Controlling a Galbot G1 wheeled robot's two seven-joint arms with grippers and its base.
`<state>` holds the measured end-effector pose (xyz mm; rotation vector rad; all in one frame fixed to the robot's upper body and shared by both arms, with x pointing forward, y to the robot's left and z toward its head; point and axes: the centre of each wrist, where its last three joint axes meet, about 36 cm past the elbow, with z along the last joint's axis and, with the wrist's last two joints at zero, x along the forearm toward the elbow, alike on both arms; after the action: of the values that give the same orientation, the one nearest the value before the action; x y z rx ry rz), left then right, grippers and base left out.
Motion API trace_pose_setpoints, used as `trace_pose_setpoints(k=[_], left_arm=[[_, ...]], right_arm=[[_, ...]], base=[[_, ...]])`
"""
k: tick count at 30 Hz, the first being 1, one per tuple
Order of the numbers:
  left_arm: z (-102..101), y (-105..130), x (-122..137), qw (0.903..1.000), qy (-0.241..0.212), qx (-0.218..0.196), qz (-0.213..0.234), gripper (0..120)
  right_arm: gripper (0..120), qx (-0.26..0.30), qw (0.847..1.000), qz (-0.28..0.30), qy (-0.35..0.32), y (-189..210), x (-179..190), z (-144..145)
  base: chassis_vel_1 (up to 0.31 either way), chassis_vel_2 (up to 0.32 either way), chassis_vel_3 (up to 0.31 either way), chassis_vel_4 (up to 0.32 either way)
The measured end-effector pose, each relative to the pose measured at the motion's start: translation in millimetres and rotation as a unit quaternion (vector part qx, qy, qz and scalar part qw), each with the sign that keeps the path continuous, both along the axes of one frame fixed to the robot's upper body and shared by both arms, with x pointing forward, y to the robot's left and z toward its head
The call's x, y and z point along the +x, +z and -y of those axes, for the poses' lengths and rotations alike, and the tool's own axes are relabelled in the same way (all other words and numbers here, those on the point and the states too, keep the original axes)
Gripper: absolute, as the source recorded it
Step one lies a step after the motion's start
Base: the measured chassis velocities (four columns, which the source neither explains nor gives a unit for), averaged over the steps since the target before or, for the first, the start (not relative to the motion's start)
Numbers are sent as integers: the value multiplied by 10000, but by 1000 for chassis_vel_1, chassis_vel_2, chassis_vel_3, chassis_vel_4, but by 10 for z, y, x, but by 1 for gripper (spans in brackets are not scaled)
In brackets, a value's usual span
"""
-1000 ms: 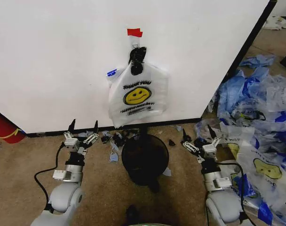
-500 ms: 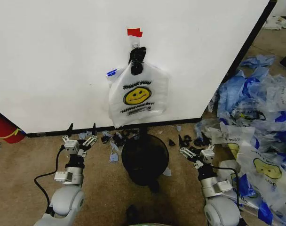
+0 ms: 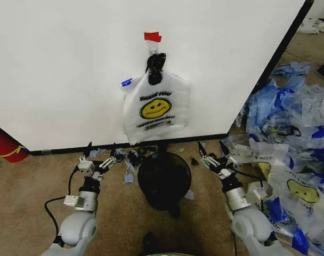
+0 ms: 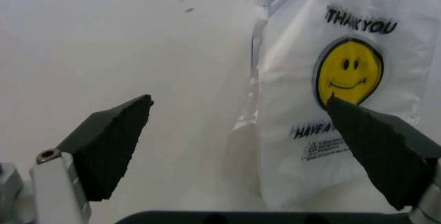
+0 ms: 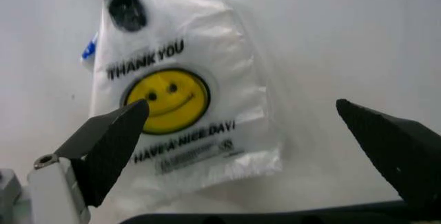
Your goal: Pick up the garbage bag from the wall and place it over the trash bin.
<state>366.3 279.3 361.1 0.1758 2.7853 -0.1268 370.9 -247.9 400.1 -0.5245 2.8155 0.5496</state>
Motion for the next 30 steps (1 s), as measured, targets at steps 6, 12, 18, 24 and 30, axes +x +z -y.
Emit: trace_pose_setpoints(k=[6, 12, 18, 24, 30], left_arm=[[10, -68, -66, 9999, -6, -36, -106, 100], [7, -132, -157, 9998, 60, -53, -176, 100], [-2, -144, -217, 9997, 137, -49, -177, 100], [14, -145, -227, 9996, 188, -89, -167, 100], [32, -210, -249, 9994, 229, -113, -232, 100]], right_arm=[[100, 335, 9988, 79, 339, 186, 529, 56], [100, 528, 9967, 42, 617, 181, 865, 68], [100, 695, 9927, -22, 986, 103, 1034, -44], [100, 818, 9885, -50, 1272, 82, 1219, -182], [100, 772, 9846, 104, 1566, 245, 1526, -277]], base=[[0, 0, 0, 0], [0, 0, 0, 0], [0, 0, 0, 0], [0, 0, 0, 0], [0, 0, 0, 0]])
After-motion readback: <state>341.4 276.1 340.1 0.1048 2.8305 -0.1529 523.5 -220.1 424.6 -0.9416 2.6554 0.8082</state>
